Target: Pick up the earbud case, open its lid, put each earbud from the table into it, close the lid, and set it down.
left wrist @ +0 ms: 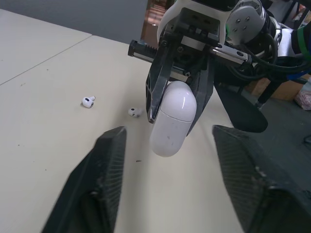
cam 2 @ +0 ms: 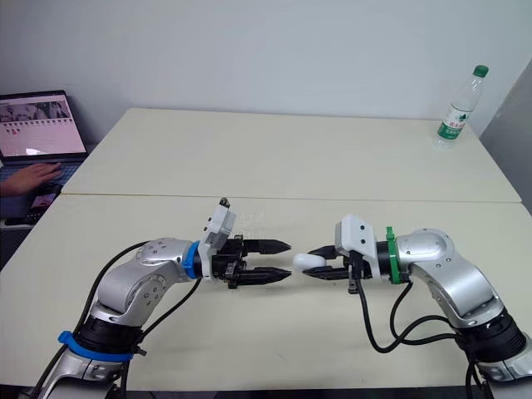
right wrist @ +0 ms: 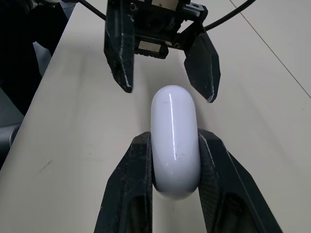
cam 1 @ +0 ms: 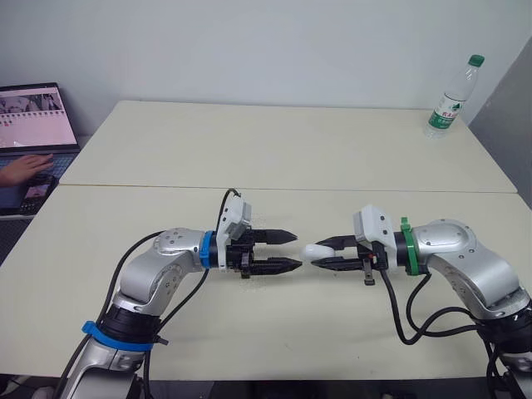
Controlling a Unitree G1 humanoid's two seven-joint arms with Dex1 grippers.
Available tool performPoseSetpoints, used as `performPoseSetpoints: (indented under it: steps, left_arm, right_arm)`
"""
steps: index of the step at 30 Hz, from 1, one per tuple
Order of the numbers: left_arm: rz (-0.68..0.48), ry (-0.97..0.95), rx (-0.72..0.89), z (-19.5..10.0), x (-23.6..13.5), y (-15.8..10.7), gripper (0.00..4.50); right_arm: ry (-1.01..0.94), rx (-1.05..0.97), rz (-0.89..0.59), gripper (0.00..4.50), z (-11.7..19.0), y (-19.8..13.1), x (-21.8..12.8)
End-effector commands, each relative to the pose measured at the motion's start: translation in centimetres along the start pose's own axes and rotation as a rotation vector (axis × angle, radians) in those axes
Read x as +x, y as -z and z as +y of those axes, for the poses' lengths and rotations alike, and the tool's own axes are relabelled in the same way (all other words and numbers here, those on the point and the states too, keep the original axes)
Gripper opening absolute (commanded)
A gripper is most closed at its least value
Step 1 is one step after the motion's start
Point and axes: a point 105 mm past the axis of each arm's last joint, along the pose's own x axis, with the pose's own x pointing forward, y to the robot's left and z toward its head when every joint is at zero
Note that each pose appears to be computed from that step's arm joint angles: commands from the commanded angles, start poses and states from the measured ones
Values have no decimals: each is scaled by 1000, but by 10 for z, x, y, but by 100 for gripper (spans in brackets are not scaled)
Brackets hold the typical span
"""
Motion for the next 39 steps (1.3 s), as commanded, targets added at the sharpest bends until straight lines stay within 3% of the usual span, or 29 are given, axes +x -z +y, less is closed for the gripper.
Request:
performPoseSetpoints:
  steps: [1, 17, 20, 23, 38, 39]
  left_arm:
    - [-1, 32, 59, -3, 6, -8, 259]
    - [7, 78, 78, -5, 12, -8, 259]
    - [6, 87, 72, -6, 11, -8, 207]
    - [5, 94, 68, -7, 11, -8, 123]
    - [6, 90, 57, -6, 10, -7, 122]
    - [6, 97, 46, -7, 9, -7, 157]
  right_arm:
    - [-9, -96, -20, 80, 1, -18, -1]
    - [-68, -129, 1, 80, 7, -23, 5]
    - [-68, -131, 1, 80, 7, -23, 5]
    - [-68, -131, 1, 80, 7, -23, 4]
    - [-55, -122, 12, 80, 2, -20, 1]
    - [-54, -122, 12, 80, 1, -20, 1]
